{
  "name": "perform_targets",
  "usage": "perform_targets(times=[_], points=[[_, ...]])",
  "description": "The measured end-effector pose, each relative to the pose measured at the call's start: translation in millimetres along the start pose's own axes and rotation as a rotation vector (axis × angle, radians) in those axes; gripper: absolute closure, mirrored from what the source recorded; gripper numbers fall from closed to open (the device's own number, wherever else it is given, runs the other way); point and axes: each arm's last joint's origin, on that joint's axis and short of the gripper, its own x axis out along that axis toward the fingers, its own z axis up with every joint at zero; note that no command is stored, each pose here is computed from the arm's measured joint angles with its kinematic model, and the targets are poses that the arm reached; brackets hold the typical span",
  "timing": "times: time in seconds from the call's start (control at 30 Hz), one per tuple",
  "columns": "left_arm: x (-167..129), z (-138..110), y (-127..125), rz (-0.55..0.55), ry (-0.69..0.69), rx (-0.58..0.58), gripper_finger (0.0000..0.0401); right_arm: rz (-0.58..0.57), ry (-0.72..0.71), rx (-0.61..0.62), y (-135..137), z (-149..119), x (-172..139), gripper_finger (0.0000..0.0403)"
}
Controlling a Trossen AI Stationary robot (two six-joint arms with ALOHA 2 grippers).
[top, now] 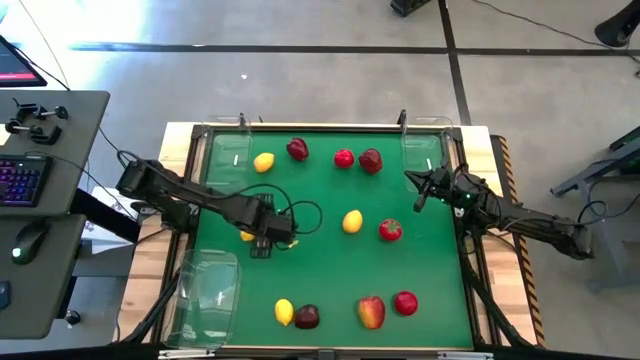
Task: Sort produce into baskets
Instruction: Put the tomato into the top left bin
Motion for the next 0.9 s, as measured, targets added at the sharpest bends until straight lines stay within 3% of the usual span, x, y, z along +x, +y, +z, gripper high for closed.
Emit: perform_targets(times=[0.9], points=[[11.3, 4.7, 8.0, -0.109, -0.019, -0.001, 0.0096, 0.000, 0.000, 0.000, 0.0, 0.0, 0.0, 0.0402]])
